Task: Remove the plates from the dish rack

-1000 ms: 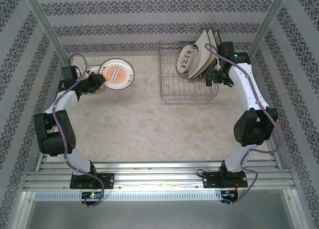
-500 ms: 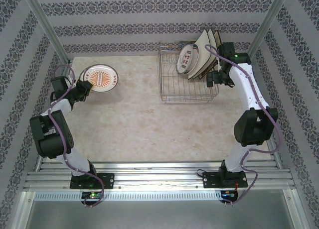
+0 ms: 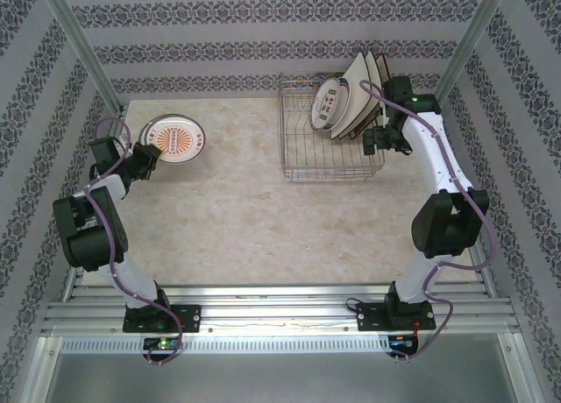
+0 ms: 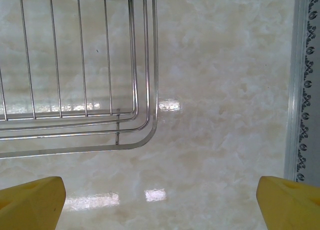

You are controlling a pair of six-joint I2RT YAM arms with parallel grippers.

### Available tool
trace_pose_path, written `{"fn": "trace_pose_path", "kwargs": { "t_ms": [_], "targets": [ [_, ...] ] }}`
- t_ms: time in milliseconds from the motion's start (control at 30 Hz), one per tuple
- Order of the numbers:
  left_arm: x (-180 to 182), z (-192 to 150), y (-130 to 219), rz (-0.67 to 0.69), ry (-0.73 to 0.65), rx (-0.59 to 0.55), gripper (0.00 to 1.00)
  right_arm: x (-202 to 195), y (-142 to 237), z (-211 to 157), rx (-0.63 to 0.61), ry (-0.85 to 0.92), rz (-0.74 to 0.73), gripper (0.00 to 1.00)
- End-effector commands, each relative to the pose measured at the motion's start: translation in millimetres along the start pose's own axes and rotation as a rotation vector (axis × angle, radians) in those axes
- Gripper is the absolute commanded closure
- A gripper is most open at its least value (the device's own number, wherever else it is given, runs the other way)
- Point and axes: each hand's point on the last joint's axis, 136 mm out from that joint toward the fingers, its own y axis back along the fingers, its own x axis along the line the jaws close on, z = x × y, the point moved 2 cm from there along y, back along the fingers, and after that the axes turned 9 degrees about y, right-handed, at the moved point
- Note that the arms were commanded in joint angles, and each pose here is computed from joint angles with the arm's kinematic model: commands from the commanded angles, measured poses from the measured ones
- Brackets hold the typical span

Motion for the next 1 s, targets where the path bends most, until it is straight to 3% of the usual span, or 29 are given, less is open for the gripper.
{"fn": "trace_pose_path", "kwargs": {
  "t_ms": [0,967],
  "targets": [
    [-10,25,3,-0.047,-0.049,-0.055,1.00,-12,14,-3,-0.016,0.011,-0.040,0.02],
    [18,67,-32,0.019,-0.047,-0.061,1.00,-10,10,-9,0.005,0.020,-0.033,0.02]
  ]
}}
